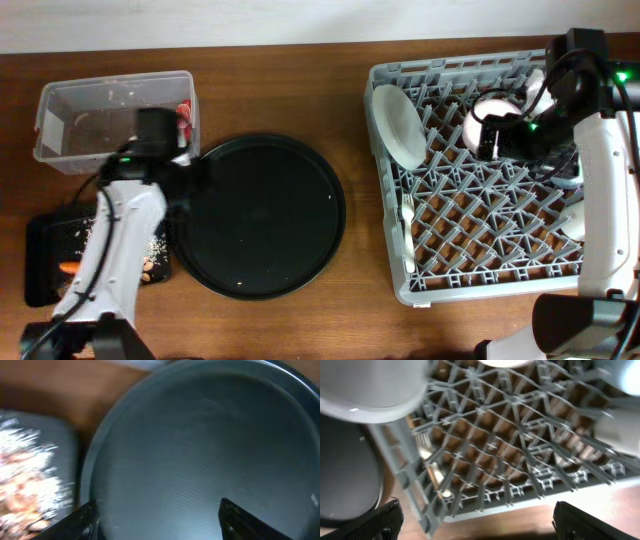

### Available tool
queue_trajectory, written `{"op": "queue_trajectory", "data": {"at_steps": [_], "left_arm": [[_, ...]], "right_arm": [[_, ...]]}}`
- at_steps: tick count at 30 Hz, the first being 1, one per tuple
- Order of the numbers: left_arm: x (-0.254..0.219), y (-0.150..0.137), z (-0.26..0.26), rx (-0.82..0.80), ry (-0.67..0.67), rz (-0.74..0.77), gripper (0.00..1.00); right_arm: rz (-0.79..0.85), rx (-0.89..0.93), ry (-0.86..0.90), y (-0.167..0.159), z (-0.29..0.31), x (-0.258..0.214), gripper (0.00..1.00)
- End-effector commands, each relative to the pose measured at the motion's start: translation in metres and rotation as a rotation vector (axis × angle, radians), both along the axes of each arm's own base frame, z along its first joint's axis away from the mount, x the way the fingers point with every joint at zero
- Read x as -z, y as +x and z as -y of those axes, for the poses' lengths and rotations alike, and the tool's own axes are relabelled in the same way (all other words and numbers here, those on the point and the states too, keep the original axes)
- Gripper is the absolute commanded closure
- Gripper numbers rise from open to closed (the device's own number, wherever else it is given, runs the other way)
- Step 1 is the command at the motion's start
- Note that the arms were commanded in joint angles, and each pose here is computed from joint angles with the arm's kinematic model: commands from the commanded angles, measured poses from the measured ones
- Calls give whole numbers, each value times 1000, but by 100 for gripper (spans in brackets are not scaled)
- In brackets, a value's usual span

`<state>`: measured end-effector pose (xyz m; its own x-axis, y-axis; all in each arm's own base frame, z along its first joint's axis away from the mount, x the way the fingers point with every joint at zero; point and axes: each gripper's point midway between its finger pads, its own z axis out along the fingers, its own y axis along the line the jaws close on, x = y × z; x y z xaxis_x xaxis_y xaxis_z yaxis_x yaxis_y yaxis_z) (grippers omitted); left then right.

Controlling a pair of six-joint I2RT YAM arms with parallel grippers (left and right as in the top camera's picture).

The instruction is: Sort waste into correct bins and load items into the dishwasher rack

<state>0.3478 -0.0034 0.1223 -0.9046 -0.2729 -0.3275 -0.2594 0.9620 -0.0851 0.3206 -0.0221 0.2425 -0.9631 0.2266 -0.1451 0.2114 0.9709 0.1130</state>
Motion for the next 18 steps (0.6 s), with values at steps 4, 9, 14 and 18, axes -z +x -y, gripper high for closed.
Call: {"op": "queue_trajectory", "data": {"at_steps": [4, 9, 14, 18], "left_arm": [[-42, -31, 42, 268, 57, -90, 13], [-59, -68, 28, 243, 57, -236, 11], [-77, -78, 16, 220, 97, -180, 26], [-112, -87, 15, 208, 98, 55, 25]], "right_arm": [[9, -88, 79, -4, -15, -4, 1], [-44, -85, 81, -13, -15, 7, 1], [-67, -83, 73, -32, -15, 27, 1], [53, -87, 53, -52, -18, 33, 2]]}}
